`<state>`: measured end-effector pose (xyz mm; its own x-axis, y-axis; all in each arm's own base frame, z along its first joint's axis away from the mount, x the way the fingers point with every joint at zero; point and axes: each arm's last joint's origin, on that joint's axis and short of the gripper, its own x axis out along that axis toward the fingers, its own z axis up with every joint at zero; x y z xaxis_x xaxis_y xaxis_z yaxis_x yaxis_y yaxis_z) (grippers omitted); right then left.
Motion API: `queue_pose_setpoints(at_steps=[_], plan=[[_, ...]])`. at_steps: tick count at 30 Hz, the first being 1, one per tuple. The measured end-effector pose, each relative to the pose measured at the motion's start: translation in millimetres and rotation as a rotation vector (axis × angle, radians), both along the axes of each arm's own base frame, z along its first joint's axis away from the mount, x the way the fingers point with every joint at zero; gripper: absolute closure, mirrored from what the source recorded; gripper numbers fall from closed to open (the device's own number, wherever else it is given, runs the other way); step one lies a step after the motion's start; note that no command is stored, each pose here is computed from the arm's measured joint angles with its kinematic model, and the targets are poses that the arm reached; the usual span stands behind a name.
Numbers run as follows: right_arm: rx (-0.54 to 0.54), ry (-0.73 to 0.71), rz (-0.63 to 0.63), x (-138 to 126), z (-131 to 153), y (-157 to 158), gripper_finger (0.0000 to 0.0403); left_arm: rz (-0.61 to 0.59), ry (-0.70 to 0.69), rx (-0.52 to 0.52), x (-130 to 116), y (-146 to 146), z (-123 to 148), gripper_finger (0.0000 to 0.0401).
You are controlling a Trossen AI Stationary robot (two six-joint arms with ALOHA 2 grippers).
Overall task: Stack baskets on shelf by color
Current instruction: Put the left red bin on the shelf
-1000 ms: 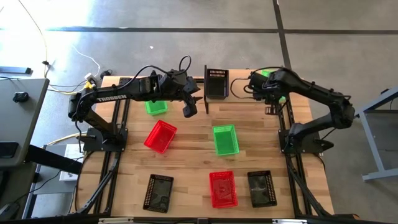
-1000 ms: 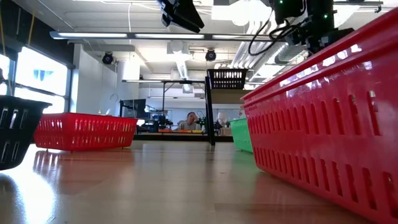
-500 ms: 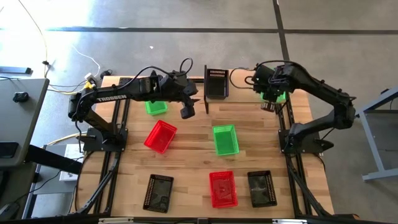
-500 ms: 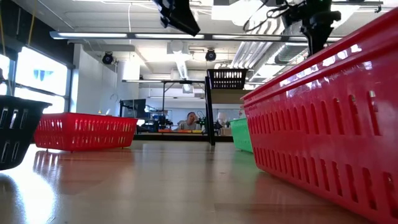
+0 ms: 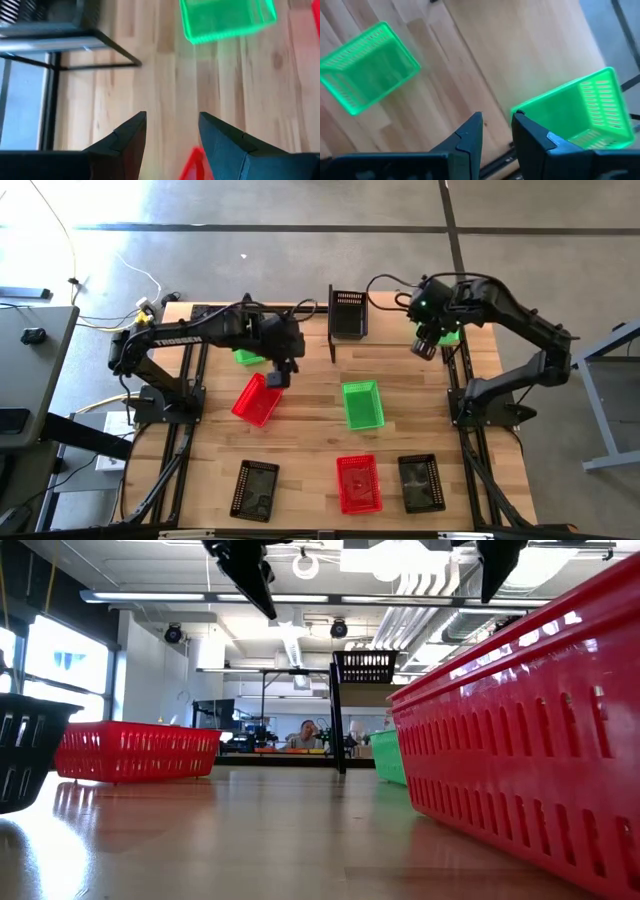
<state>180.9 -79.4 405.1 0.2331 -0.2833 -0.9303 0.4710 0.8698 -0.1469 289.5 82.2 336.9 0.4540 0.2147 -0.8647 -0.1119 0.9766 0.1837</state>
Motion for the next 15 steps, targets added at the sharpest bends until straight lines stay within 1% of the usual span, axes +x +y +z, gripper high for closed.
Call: queue_pose_setpoints(at_steps=[3,5,9,12,15], plan=[[0.016,-0.013,-0.015,4,-2,7,0.0313,-0.014,0.079,-0.023,-5,-7,-4,0.0229],[0.025,-0.018,-0.019,6,-4,12,0.0313,0.001,0.133,-0.047,-10,-11,-6,0.0229],[0.041,-0.035,-0.027,10,-4,21,0.0313,0.072,0.215,-0.1,-18,-16,-9,0.0229],[0.05,-0.043,-0.021,12,-4,29,0.0313,0.125,0.24,-0.127,-23,-19,-17,0.0229],[0.056,-0.048,-0.004,14,-4,36,0.0313,0.178,0.248,-0.149,-34,-23,-24,0.0229]])
